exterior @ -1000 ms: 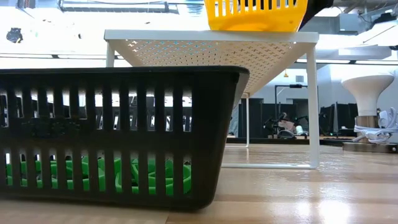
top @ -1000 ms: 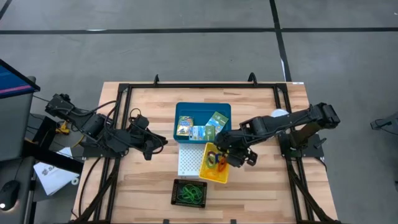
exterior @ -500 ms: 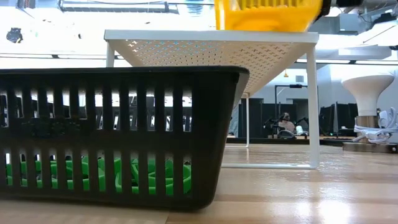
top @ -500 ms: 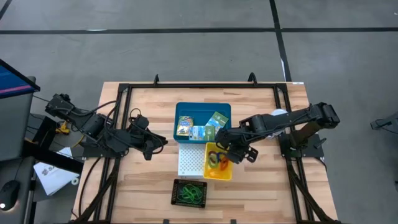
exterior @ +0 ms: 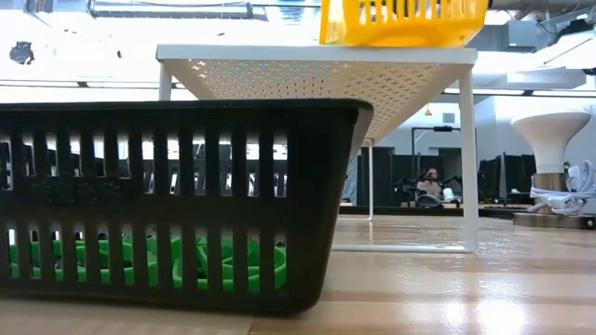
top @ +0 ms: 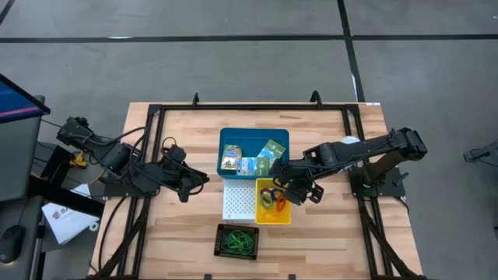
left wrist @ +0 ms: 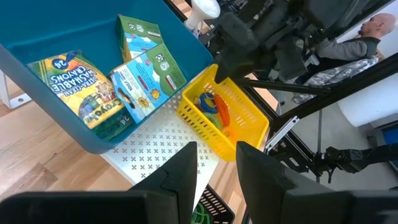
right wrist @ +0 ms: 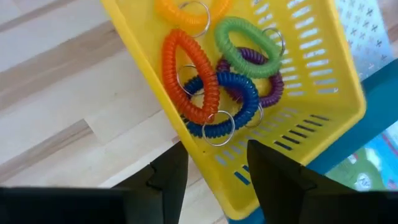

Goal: Pick & Place Office Desk Supplies
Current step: Put the yellow bin on the shelf

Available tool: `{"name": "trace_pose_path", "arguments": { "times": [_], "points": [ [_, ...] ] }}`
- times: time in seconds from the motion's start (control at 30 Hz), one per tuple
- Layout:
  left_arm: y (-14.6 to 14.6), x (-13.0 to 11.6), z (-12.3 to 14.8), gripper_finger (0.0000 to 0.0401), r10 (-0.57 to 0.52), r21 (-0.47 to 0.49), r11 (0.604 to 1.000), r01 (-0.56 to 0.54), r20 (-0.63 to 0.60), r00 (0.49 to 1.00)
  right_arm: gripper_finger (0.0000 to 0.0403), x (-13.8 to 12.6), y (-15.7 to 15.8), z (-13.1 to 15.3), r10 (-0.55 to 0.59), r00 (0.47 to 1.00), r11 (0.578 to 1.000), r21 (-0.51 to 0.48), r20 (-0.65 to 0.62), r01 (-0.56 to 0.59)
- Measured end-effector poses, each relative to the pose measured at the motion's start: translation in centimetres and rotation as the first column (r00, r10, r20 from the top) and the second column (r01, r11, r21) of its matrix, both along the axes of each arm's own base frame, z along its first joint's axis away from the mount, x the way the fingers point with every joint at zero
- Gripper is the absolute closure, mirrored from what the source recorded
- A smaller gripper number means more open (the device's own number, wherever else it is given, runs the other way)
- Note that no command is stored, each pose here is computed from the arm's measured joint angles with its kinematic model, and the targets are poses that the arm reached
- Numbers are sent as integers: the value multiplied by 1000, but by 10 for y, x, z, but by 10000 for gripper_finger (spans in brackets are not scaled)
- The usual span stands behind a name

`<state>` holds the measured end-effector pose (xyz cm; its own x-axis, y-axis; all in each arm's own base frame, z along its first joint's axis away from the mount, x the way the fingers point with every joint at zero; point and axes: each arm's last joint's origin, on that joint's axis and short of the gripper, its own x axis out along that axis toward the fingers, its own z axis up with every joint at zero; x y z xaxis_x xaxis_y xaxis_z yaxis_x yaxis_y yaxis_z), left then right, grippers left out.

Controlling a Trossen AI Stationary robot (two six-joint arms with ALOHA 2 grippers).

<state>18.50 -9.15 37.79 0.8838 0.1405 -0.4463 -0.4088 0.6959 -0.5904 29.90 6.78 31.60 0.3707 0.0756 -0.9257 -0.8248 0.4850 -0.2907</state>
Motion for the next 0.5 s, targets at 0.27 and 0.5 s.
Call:
{"name": "trace_pose_path", "arguments": {
  "times": [0.27,0.5],
  "points": [
    [0,0,0,295,0,2,1000,0,-3,1000,234,-2,4,7,6,1000,1000,8,-2,-6],
    [0,0,0,295,0,2,1000,0,-3,1000,232,-7,4,5,-12,998,1000,5,-59,12]
  ]
}}
